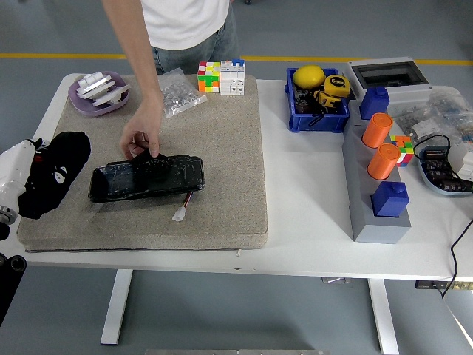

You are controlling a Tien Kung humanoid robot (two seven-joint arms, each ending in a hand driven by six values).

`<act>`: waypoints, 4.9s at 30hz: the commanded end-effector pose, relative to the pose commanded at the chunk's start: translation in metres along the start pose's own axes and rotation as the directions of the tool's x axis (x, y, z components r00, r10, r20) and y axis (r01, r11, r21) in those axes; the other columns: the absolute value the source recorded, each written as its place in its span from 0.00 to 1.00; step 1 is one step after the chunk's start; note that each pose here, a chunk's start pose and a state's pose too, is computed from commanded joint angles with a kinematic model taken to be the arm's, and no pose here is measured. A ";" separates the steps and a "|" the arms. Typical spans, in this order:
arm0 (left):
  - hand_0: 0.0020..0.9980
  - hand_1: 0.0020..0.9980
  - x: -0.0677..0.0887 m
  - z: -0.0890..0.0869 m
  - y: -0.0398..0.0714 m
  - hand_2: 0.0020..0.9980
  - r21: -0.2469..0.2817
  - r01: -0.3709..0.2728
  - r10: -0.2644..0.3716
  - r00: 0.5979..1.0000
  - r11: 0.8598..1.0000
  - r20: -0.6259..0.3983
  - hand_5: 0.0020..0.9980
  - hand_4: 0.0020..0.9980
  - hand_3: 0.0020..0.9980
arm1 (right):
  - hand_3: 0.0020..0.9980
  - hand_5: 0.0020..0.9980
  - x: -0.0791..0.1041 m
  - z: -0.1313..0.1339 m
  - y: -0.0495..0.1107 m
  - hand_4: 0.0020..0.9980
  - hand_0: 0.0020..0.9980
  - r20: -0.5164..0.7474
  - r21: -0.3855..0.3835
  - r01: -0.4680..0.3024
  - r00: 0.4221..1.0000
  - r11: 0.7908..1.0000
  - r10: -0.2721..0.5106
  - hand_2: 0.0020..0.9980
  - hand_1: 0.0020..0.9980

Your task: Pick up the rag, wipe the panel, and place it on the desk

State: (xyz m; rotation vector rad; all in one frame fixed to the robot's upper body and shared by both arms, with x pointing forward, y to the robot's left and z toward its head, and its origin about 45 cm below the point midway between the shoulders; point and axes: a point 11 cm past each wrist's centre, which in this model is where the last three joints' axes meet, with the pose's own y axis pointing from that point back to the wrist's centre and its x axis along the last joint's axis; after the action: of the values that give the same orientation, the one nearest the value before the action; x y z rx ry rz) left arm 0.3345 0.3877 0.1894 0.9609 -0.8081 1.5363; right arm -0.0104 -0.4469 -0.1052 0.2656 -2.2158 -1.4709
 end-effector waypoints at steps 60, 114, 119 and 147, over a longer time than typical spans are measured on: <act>0.22 0.23 -0.104 0.159 0.001 0.53 -0.382 0.270 -0.257 0.963 0.884 0.084 0.00 0.23 0.47 | 0.62 0.48 -0.004 -0.016 0.001 0.98 0.78 0.010 0.038 0.010 1.000 0.999 -0.011 0.69 0.71; 0.23 0.27 -0.036 0.017 -0.010 0.53 -0.062 0.106 -0.100 0.991 0.992 0.088 0.00 0.27 0.48 | 0.62 0.48 0.003 -0.008 0.000 0.98 0.79 0.014 0.025 -0.004 1.000 1.000 0.003 0.69 0.70; 0.24 0.28 -0.027 0.002 -0.010 0.53 -0.035 0.095 -0.091 0.990 0.995 0.106 0.00 0.27 0.48 | 0.62 0.48 0.003 -0.006 0.000 0.98 0.79 0.014 0.024 -0.004 1.000 1.000 0.004 0.69 0.70; 0.23 0.29 -0.060 0.055 -0.012 0.53 -0.155 0.168 -0.158 0.985 0.974 0.075 0.00 0.26 0.48 | 0.62 0.47 0.003 -0.005 0.000 0.98 0.78 0.012 0.021 -0.006 1.000 1.000 0.005 0.69 0.70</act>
State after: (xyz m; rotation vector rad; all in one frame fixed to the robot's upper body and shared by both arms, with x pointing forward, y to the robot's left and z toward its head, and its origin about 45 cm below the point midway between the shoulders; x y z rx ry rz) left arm 0.3590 0.3148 0.1593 0.9351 -0.8620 1.2856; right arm -0.0104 -0.4523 -0.1031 0.2582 -2.2404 -1.4508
